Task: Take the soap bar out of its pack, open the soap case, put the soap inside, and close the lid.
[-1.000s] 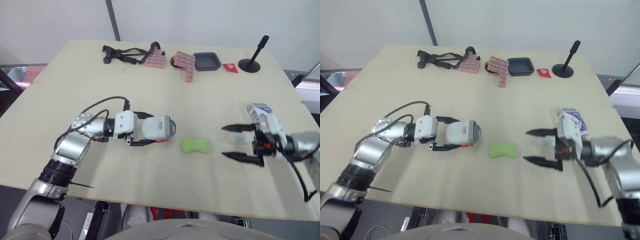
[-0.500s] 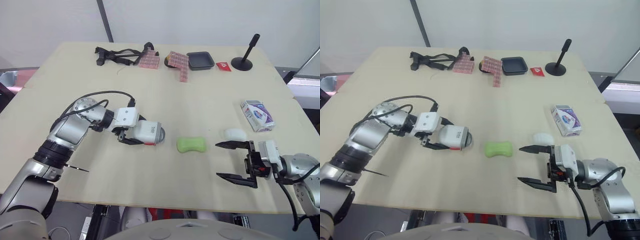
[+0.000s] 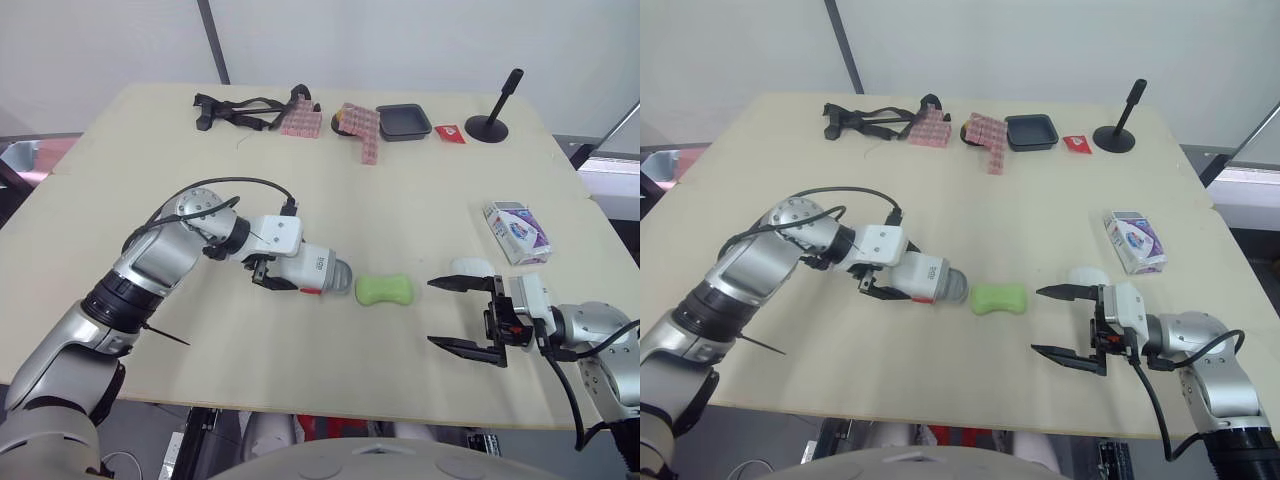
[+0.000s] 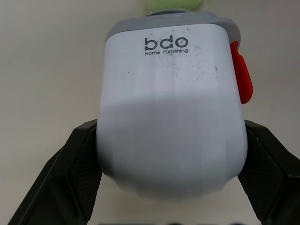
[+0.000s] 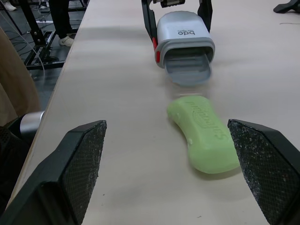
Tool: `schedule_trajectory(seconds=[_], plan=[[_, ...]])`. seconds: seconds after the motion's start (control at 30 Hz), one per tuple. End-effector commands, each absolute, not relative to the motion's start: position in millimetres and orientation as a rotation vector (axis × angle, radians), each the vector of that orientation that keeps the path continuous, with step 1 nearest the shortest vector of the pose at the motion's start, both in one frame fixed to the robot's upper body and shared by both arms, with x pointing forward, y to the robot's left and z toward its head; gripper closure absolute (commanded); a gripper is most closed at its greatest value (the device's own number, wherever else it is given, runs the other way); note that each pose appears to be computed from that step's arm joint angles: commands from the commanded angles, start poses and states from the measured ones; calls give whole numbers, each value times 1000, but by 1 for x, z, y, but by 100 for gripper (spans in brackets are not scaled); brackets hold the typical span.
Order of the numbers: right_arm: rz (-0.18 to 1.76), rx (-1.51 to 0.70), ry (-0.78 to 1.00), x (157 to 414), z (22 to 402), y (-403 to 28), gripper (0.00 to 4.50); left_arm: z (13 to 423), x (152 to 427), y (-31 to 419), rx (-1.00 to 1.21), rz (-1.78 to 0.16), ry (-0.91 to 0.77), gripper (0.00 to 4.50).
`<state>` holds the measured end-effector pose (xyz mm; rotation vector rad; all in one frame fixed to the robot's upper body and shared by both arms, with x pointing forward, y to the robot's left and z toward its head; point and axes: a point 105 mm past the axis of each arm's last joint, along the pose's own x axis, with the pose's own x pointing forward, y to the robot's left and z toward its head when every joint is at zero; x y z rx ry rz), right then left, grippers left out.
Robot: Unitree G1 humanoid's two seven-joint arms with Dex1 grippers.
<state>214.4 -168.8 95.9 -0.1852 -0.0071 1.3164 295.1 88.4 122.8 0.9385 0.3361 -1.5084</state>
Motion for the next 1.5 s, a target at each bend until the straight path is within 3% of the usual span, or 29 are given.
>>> schedule_trajectory(seconds=[0.03, 0.87, 1.5], plan=[[1306, -212, -20, 218, 101, -172, 5, 131, 293, 84, 946, -1496, 315, 104], [1319, -236, 6, 221, 103, -176, 5, 114, 299, 139, 1039, -1445, 458, 104], [1334, -249, 18, 225, 103, -176, 5, 102, 307, 165, 1010, -1421, 410, 104]])
